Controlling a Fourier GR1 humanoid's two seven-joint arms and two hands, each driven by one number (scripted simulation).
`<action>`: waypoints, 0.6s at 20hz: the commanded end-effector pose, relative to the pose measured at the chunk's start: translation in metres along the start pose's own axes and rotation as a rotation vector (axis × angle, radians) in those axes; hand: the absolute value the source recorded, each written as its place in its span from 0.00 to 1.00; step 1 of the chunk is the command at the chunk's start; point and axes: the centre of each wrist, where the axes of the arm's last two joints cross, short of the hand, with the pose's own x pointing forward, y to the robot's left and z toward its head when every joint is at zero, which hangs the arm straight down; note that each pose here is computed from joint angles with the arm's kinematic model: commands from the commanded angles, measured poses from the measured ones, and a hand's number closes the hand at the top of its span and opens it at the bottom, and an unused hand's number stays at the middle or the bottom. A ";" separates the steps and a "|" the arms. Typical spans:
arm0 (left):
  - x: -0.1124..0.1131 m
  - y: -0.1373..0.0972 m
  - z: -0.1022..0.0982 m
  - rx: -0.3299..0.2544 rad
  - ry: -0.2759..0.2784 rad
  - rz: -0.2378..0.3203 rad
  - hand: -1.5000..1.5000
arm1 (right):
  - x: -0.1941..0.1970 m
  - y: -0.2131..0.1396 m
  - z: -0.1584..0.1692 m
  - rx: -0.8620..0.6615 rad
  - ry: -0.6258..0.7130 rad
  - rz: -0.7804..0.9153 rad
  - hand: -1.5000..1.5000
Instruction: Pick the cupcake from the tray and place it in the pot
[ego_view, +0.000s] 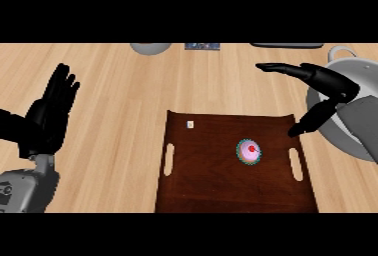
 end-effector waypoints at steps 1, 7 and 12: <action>0.004 0.010 -0.002 0.006 -0.004 -0.003 0.50 | 0.020 -0.005 -0.030 0.291 0.048 0.100 0.00; -0.003 0.007 0.003 0.033 0.020 -0.016 0.50 | 0.042 0.019 -0.057 0.514 0.104 0.276 0.00; -0.004 0.015 0.021 0.025 0.010 0.004 0.50 | 0.027 0.066 -0.056 0.580 0.163 0.267 0.00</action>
